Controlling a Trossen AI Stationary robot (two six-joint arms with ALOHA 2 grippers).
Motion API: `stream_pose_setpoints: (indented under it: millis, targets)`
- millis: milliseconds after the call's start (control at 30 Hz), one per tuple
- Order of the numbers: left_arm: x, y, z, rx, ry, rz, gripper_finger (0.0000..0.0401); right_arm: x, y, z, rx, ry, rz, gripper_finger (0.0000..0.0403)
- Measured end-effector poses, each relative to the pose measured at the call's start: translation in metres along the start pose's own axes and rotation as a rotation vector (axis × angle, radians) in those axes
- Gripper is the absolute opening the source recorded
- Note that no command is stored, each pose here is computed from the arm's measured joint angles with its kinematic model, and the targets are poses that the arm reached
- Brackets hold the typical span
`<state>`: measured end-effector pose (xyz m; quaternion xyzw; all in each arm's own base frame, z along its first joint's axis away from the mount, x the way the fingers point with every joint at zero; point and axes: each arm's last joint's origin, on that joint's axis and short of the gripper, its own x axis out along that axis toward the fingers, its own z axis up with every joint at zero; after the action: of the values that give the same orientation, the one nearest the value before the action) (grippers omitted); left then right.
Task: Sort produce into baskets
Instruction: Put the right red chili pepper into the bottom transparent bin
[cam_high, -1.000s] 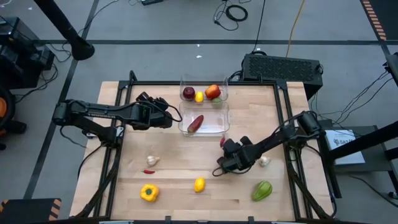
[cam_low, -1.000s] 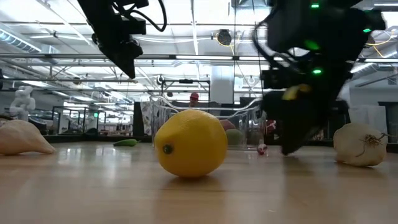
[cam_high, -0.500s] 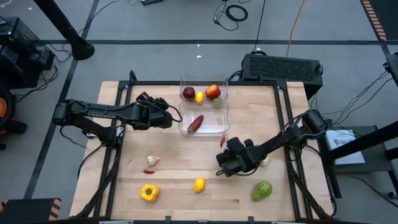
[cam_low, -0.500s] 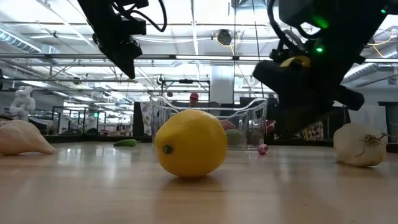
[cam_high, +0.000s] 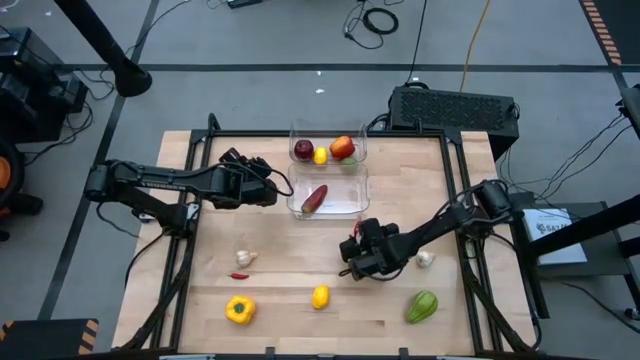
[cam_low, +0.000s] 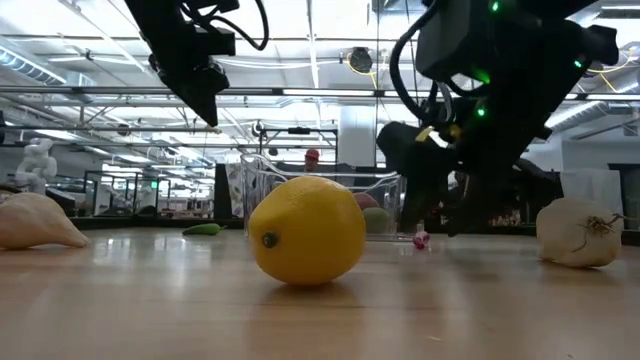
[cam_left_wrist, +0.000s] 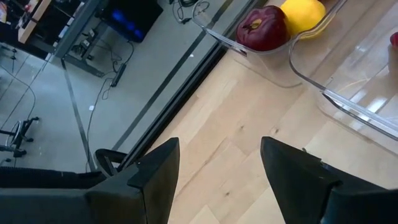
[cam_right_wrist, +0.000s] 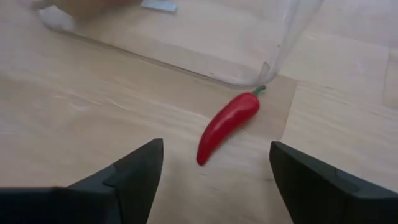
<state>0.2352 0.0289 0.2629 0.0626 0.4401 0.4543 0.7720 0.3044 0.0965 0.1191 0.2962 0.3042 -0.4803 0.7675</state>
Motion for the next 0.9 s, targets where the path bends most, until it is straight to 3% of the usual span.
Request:
stream_pose_setpoints:
  millis: [400,900]
  targets:
    - [0.0,0.0,0.0,-0.003,-0.002,-0.001,0.0232,0.021,-0.003,-0.003,-0.07,0.002,-0.071,0.0263]
    - [0.0,0.0,0.0,-0.002,-0.002,-0.001,0.0232,0.017,-0.007,-0.006,-0.172,0.042,-0.098,0.0143]
